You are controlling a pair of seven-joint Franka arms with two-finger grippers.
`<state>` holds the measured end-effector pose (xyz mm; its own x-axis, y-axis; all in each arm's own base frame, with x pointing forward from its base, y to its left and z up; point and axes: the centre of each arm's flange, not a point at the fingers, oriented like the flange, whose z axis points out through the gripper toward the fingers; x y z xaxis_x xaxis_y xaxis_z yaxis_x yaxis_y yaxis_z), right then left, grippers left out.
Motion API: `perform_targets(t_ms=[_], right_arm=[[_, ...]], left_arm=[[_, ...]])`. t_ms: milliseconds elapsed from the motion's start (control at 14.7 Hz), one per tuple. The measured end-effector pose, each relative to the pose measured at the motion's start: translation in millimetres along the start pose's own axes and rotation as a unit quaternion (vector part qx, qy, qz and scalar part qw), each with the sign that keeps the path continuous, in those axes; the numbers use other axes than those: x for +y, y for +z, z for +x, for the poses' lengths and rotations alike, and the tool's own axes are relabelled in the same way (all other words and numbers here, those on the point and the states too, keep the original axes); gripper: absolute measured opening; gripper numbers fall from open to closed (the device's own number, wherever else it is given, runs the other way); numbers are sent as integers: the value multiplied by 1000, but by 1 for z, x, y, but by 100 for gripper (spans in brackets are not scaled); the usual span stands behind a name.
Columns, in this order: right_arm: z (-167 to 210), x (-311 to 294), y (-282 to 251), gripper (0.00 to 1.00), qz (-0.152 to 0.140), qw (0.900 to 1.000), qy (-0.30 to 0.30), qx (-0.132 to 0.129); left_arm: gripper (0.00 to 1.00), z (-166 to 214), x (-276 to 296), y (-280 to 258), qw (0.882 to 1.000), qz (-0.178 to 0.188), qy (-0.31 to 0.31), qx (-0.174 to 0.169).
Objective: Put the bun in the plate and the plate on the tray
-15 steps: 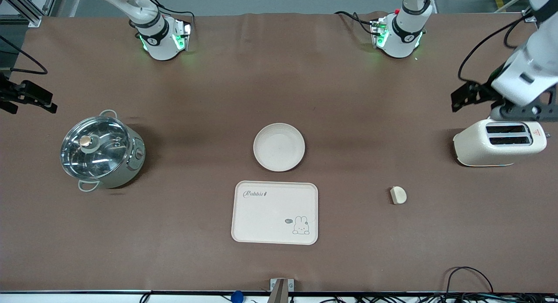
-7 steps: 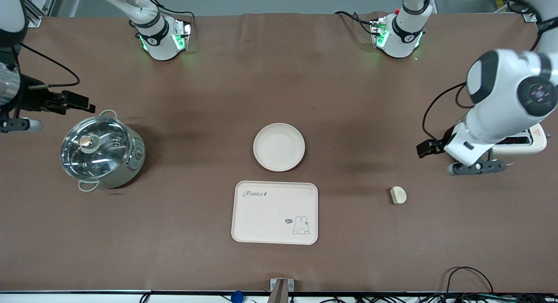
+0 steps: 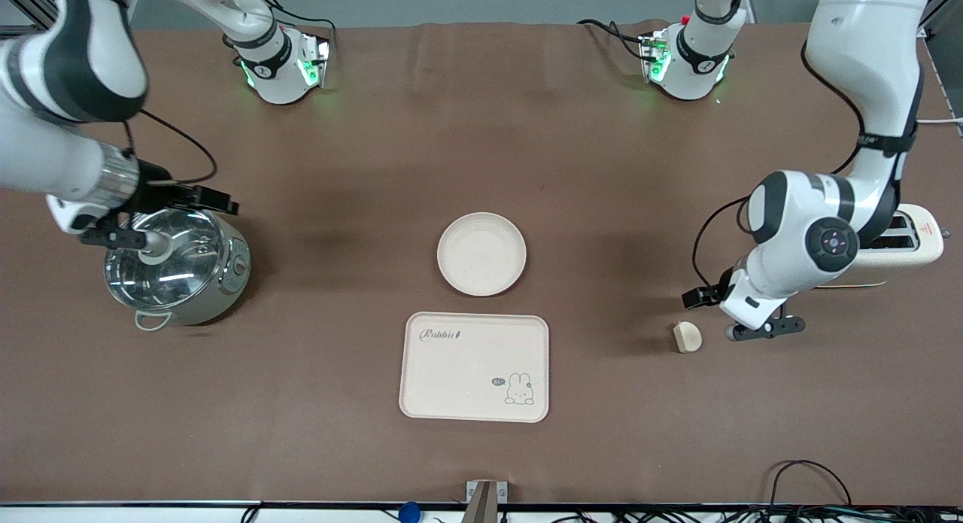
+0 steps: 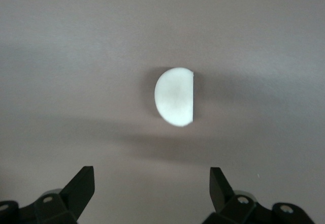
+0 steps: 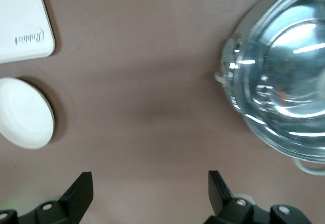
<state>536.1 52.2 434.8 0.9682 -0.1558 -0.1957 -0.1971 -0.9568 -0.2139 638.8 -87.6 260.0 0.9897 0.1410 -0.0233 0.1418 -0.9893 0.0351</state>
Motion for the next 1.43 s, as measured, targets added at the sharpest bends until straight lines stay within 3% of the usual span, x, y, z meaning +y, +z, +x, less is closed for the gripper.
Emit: perform_targets(t_ms=[340,544,680,884,952,1088,1429], right_arm=[[-36,-122,98,100,5,995,56,84],[-53,-166,172,100,4,991,83,104],[-63,-187,214,100,-2,991,84,108],[-80,-215,264,100,-4,990,84,114],[-83,-222,275,100,-5,990,83,114],[-88,-232,290,100,3,990,87,114],[-96,-254,312,100,17,989,93,109]], left_arm=[[93,24,5,33,1000,-8,-5,1],[85,32,6,57,1000,-15,-8,13],[79,34,5,69,1000,-16,-15,10],[50,34,10,74,999,-18,-36,9],[50,34,17,73,999,-20,-43,11],[39,29,41,69,998,-24,-64,13],[39,-17,149,43,992,-41,-122,-11]])
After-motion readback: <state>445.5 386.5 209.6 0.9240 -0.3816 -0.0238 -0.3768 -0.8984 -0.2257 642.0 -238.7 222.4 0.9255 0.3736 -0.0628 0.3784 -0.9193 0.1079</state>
